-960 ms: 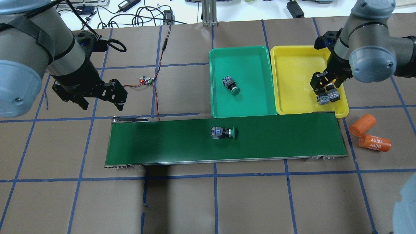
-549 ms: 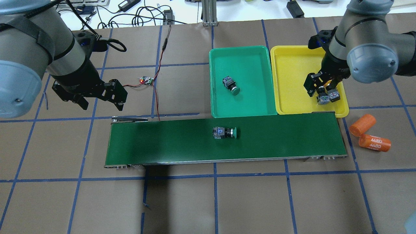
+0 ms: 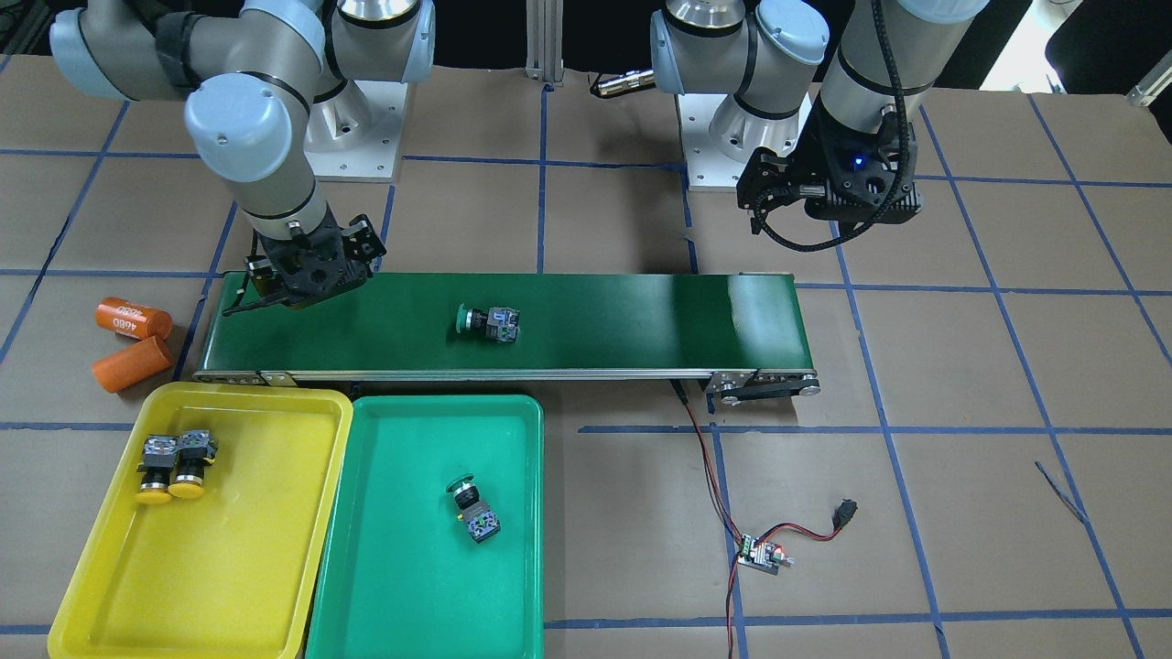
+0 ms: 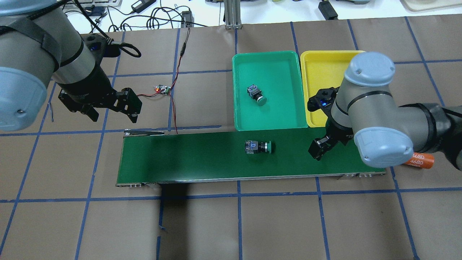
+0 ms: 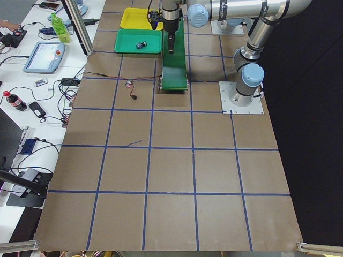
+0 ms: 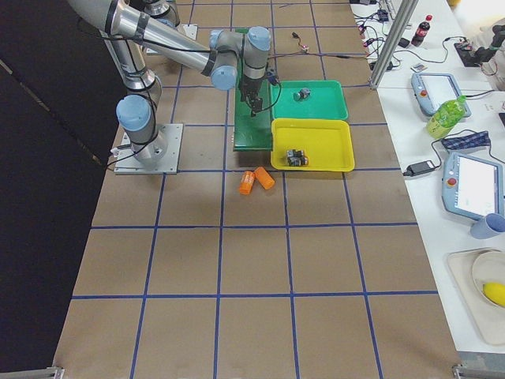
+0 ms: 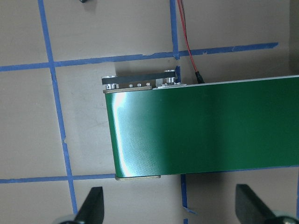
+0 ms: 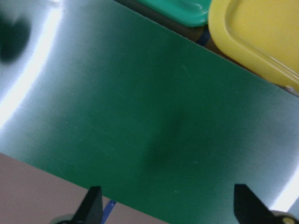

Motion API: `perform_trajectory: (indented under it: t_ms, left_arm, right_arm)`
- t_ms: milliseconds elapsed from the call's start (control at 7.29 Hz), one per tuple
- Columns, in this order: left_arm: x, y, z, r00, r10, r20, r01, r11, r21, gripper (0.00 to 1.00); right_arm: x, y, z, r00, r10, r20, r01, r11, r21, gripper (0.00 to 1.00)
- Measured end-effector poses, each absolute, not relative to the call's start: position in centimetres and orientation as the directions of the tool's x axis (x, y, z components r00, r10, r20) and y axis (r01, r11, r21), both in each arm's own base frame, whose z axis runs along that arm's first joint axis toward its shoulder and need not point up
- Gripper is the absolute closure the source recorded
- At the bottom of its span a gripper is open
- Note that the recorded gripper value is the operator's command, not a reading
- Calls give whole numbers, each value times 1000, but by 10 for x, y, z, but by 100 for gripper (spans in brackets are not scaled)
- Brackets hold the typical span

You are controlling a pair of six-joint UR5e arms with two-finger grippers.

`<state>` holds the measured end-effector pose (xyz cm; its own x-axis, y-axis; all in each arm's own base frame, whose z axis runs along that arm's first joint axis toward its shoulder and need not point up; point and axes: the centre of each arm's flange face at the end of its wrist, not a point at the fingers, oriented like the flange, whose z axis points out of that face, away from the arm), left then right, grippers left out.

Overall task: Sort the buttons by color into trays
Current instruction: 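Grasp the green-button switch on the belt with the right gripper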

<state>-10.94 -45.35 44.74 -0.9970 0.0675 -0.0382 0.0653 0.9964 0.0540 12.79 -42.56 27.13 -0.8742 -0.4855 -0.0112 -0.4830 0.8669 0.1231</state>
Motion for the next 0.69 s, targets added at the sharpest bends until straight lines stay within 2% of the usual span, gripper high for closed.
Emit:
perform_trajectory:
  t_ms: [274,686]
  left_arm:
    - [-109,-453,447,-996,75,-40,72,996,56,0]
    - [-109,-453,447,-996,80,-44,78,995,57,0]
  right_arm:
    - [151,-419,265,-784,-621,-12,-619,779,102,3]
    - [168,-424,260,-523,-852,-1,-850,522,70,3]
